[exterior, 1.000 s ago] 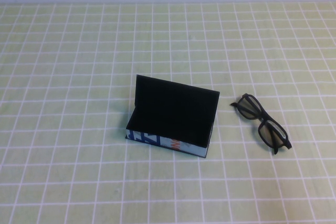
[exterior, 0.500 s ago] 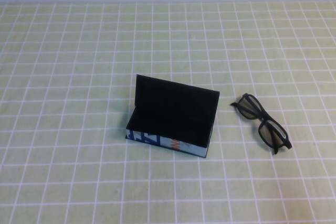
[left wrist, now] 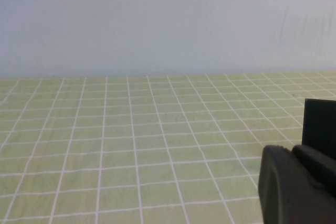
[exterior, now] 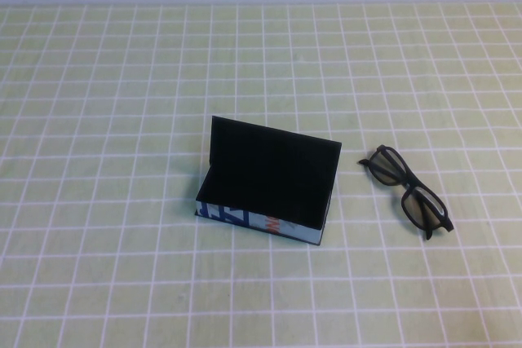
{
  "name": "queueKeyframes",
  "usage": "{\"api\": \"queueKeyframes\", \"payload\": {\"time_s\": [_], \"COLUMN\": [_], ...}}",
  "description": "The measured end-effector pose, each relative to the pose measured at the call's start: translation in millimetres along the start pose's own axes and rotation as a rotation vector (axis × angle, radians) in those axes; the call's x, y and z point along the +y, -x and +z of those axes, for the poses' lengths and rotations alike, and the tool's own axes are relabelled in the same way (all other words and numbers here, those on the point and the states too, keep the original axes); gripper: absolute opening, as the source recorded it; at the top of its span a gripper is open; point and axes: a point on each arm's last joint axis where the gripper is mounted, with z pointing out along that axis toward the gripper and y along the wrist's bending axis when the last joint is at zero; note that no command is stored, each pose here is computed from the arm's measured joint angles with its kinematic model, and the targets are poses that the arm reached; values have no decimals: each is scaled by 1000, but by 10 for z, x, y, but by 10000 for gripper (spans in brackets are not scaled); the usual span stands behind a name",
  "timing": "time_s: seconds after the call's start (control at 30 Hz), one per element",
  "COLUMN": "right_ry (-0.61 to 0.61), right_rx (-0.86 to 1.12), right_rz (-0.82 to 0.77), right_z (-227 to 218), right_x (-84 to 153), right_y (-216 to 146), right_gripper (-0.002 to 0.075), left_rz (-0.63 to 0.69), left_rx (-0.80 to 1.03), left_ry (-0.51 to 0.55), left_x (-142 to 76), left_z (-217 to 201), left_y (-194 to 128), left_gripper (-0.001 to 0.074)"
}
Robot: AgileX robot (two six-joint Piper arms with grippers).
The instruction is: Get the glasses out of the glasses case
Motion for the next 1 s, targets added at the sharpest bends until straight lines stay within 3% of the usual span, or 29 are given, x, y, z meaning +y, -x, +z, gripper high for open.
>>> {"api": "queueKeyframes", "payload": {"time_s": [0.9,1.0], "right_ry": [1,1], "right_rx": [9,9], "right_rz": [-2,-2], "right_z": [0,0], "right_x": [1,1], "right_y": [-8,-8], "right_gripper": [-17,-17], "left_rz": [-8,72], "left_rx": [-3,9], "left_ry": [34,40], "left_x": [31,37], "left_z": [0,-1], "left_y": [3,-7], "left_gripper": [-4,-4]}}
